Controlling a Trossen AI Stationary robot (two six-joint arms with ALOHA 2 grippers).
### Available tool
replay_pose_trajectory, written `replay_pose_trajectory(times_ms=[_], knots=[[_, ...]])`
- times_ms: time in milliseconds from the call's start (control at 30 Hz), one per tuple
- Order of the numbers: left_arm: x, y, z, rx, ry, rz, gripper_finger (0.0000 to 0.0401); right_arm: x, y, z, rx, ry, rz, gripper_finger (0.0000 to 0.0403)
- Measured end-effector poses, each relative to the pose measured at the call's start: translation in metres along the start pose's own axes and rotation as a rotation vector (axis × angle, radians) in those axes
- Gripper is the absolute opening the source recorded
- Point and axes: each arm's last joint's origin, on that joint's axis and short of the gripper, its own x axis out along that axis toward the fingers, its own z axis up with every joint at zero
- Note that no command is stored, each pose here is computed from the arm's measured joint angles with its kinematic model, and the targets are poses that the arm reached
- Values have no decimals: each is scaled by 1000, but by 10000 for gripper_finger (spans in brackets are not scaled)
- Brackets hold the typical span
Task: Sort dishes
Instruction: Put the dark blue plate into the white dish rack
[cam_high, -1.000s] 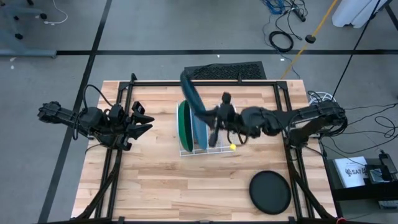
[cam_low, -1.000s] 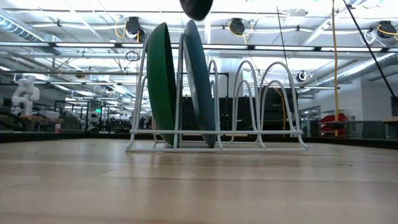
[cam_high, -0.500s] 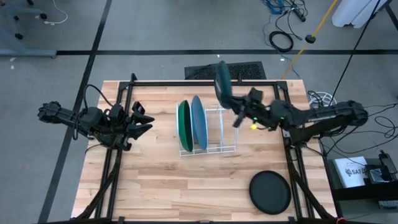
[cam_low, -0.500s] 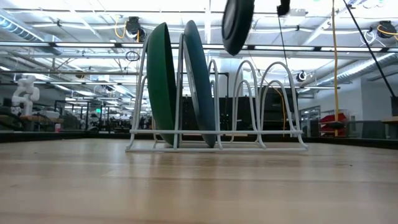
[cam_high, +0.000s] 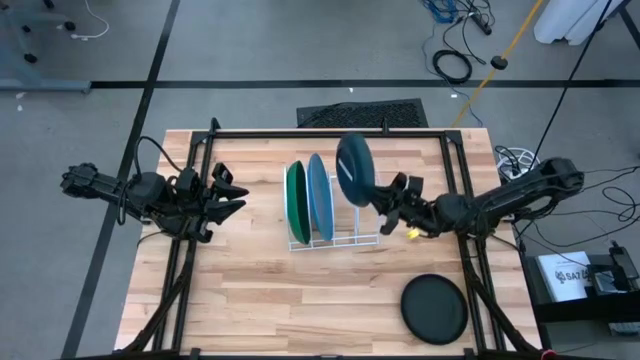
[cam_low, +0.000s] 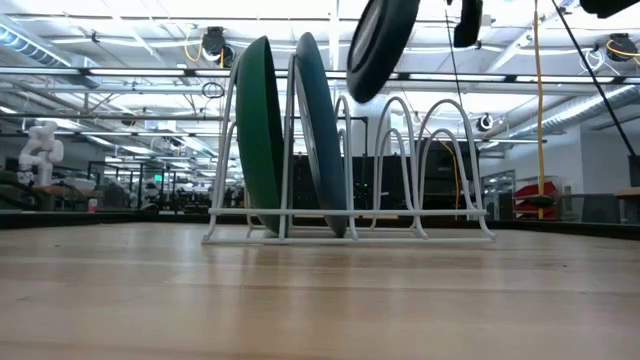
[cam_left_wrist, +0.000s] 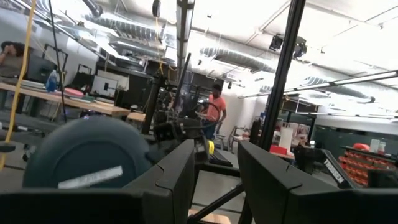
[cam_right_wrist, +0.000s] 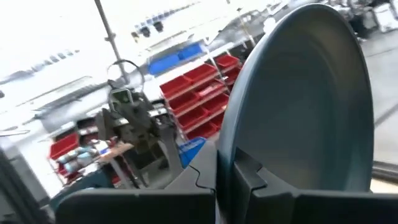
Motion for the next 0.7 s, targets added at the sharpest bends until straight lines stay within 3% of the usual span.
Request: replay_pose_trajectory(times_ms=[400, 700], knots=[[0, 0, 0, -1, 2, 1, 135, 2, -1, -65, 31, 92, -153, 0], [0, 0, 0, -2, 1, 2, 135, 5, -9, -96, 9, 137, -185, 0]])
